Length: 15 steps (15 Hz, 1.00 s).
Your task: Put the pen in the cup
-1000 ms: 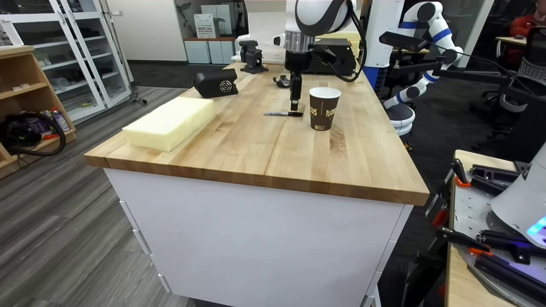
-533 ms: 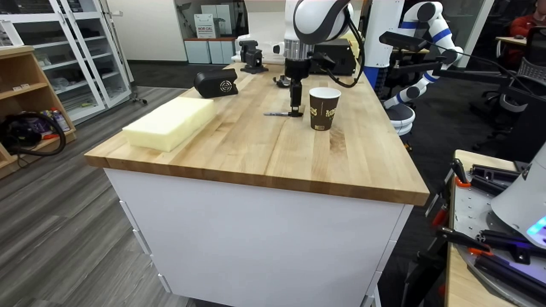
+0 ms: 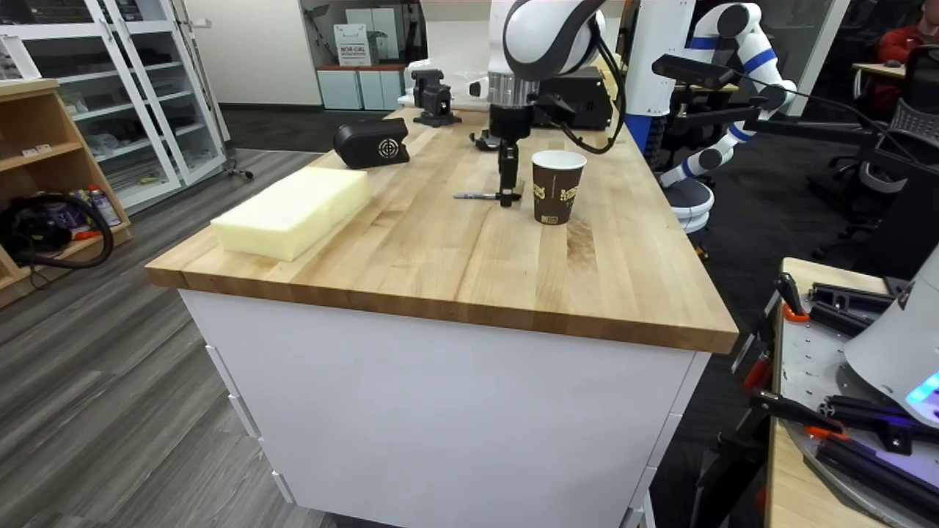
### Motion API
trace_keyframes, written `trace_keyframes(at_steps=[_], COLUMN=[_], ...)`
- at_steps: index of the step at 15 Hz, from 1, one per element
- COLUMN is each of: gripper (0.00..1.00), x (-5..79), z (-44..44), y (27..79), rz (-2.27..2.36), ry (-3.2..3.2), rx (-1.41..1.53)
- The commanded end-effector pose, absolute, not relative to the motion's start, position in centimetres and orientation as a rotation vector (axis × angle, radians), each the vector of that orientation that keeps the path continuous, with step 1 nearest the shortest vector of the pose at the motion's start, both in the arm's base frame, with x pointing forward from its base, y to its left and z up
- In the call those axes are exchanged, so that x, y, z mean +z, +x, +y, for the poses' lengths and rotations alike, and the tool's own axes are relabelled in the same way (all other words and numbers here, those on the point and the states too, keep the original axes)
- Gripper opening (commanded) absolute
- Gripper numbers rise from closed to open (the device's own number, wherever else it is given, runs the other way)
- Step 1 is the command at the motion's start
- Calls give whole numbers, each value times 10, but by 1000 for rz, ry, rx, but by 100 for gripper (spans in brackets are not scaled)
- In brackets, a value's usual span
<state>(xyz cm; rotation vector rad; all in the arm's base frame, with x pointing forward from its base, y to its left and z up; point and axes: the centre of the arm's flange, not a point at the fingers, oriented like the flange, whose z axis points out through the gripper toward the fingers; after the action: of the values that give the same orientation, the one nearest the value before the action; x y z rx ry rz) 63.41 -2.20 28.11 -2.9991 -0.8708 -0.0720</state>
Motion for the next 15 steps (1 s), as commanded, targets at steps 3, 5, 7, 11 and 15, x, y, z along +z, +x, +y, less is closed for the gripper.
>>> trace_keyframes(at_steps=[3,5,7,11,15], gripper=[20,7,0,4,4], x=[284,285,287,295,305], z=[-27,-27,-27,-24,-19], y=[641,641,641,639,640], rz=[-880,-880,-883,-897,-921], ry=[-2982,-2983,-2985,-2995,-3014], rx=[-111,-113,-109,-107,-153])
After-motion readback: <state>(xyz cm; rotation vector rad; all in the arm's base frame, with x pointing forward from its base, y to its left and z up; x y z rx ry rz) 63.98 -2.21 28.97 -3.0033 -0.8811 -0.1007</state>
